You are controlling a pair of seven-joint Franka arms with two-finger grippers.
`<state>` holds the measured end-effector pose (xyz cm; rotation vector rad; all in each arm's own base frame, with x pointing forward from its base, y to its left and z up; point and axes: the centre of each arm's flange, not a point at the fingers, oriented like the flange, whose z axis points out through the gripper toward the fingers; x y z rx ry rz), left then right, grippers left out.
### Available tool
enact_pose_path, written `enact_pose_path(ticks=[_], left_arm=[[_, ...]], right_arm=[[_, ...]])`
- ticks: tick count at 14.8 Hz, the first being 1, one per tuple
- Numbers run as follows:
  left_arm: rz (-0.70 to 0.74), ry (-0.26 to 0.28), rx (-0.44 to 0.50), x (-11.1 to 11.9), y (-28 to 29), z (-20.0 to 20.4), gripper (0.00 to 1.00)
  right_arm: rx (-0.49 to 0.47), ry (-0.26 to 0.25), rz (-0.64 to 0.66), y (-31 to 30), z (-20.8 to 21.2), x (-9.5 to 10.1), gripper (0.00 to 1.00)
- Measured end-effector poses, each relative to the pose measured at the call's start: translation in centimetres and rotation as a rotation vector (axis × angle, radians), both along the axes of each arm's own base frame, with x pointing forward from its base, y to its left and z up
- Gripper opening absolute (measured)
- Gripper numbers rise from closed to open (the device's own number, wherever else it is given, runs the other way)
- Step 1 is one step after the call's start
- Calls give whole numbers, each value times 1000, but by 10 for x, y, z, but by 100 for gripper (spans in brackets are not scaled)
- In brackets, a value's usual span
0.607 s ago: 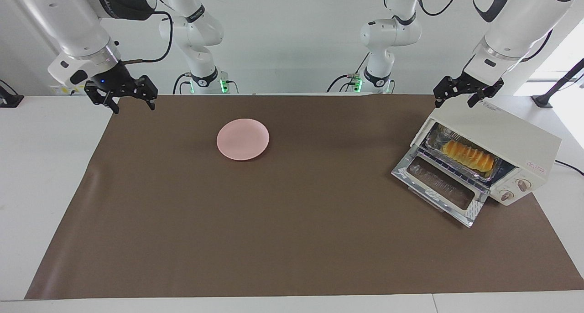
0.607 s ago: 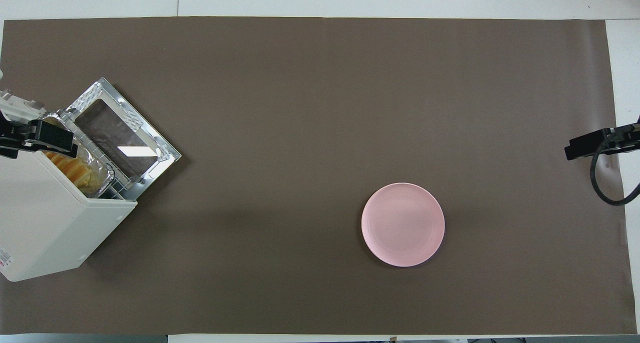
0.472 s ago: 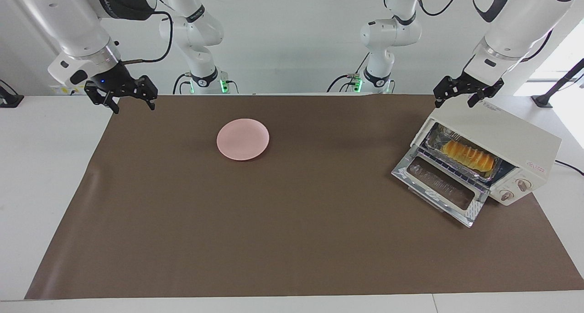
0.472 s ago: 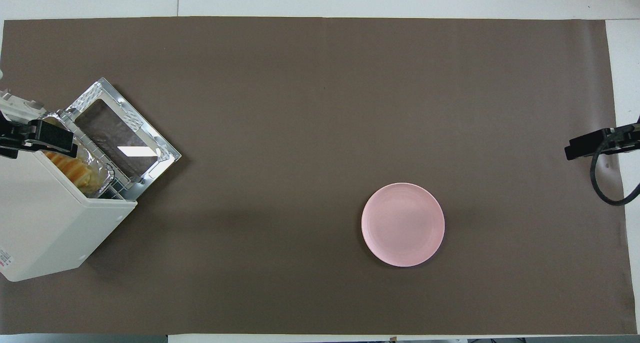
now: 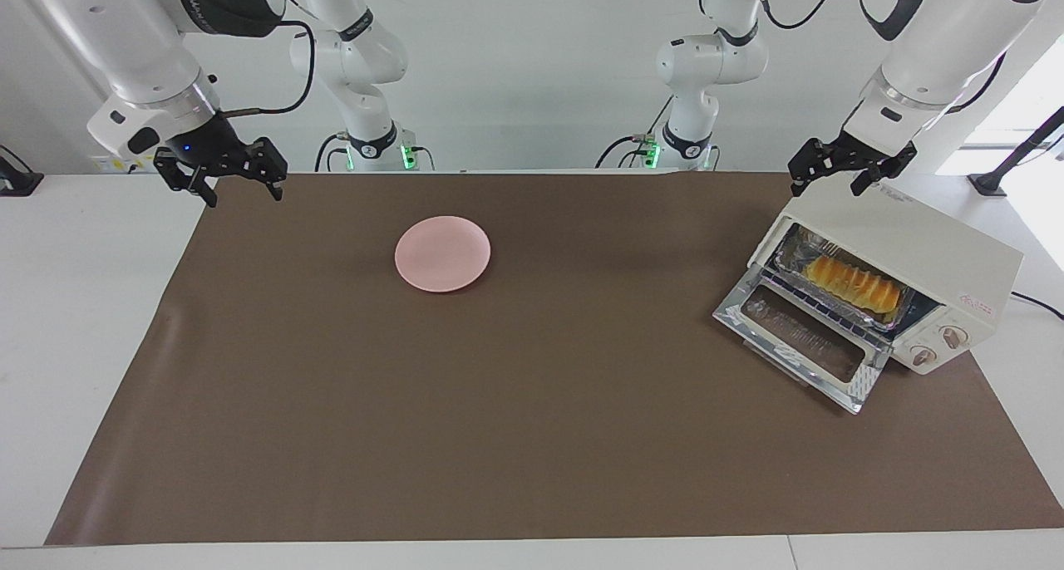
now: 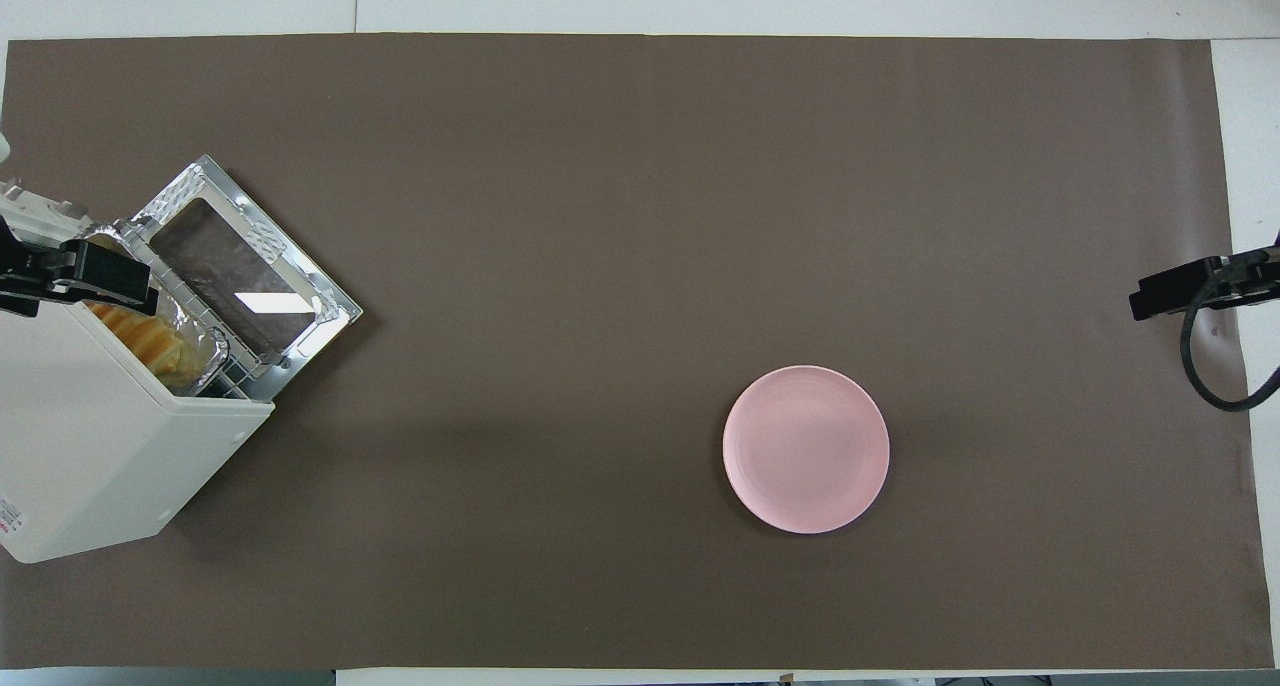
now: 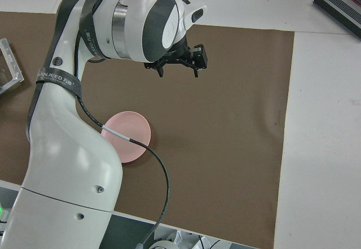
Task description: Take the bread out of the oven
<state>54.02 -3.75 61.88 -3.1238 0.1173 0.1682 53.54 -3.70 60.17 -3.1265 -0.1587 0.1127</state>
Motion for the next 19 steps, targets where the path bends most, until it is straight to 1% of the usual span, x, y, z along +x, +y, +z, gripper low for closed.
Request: enact_pose_path(ticks=[3,6,7,8,10,11,13,14,15,17,19], left_arm=[[2,24,2,-3,0,-1,100],[45,23,6,-3,3,2,100],[56,40,8,-1,4,3,100],[73,59,11,7,5,4,100],[127,80,17,37,8,-1,100],[159,90,23,55,11,-12,100],[219,109,59,94,16,-48,100],[252,105,90,110,17,-68,100],[277,93,123,122,17,-83,100],[362,62,179,135,14,-104,100],[503,19,203,142,6,-118,100]], right_arm=[[0,0,0,0,0,0,100],[0,0,0,0,0,0,100],[0,0,0,0,0,0,100],[0,0,0,0,0,0,100],[0,0,0,0,0,0,100],[0,0,0,0,0,0,100],[0,0,0,0,0,0,100],[0,0,0,0,0,0,100],[0,0,0,0,0,0,100],[0,0,0,0,0,0,100],[0,0,0,0,0,0,100]])
